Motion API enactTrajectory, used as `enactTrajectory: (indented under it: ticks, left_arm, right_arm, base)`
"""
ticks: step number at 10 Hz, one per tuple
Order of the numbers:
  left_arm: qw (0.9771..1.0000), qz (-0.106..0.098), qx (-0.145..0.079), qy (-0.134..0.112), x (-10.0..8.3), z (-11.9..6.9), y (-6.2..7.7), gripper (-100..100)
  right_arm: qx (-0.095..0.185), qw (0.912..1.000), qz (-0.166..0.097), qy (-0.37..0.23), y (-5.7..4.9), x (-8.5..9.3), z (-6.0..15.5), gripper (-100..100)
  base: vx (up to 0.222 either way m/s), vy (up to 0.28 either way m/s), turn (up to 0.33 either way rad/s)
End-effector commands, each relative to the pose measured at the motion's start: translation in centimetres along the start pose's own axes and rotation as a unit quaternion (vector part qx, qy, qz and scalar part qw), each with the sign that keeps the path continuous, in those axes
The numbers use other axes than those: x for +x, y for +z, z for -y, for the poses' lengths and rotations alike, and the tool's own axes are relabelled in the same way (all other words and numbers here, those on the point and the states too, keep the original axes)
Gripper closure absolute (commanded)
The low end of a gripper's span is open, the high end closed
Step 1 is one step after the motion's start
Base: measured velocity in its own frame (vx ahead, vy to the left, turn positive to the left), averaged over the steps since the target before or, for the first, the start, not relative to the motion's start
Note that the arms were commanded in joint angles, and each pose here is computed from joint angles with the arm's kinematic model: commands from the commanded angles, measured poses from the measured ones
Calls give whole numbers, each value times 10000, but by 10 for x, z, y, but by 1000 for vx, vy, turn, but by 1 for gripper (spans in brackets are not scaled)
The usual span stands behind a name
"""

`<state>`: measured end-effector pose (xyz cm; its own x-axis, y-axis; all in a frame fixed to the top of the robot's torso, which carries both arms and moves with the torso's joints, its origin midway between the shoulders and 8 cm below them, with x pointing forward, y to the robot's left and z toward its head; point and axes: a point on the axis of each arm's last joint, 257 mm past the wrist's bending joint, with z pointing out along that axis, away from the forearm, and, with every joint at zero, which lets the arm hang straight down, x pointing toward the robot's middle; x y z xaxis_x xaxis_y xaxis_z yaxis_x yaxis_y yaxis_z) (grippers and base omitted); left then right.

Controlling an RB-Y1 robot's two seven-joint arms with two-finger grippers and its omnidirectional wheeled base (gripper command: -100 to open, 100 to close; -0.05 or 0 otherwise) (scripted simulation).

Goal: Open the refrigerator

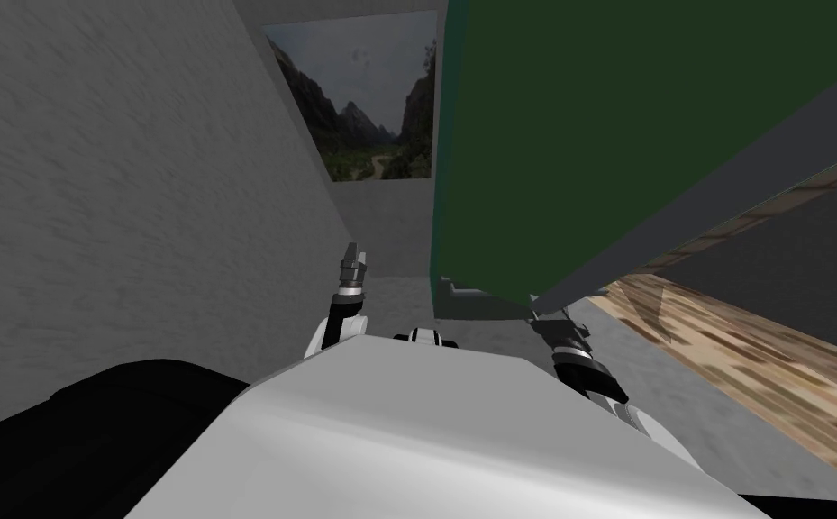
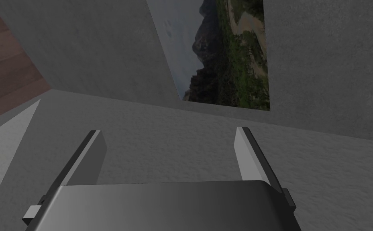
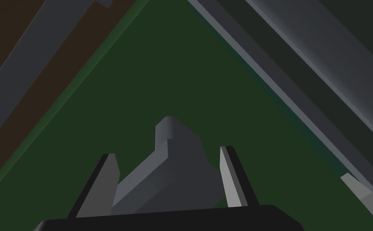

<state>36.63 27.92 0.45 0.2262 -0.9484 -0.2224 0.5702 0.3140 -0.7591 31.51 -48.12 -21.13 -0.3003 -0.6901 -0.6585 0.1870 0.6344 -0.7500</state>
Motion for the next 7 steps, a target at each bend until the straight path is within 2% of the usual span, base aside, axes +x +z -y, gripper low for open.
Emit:
enactTrajectory:
  ticks: [1,7]
  left_arm:
    - [10000,0,0,1,0,0,0,0]
    - [10000,0,0,-1,0,0,0,0]
  right_arm:
    - [211,9995,-254,14,-3,14,11,100]
    - [827,9929,-859,62,-14,42,44,100]
  base:
    - [9,170,-66]
    - [-45,243,-66]
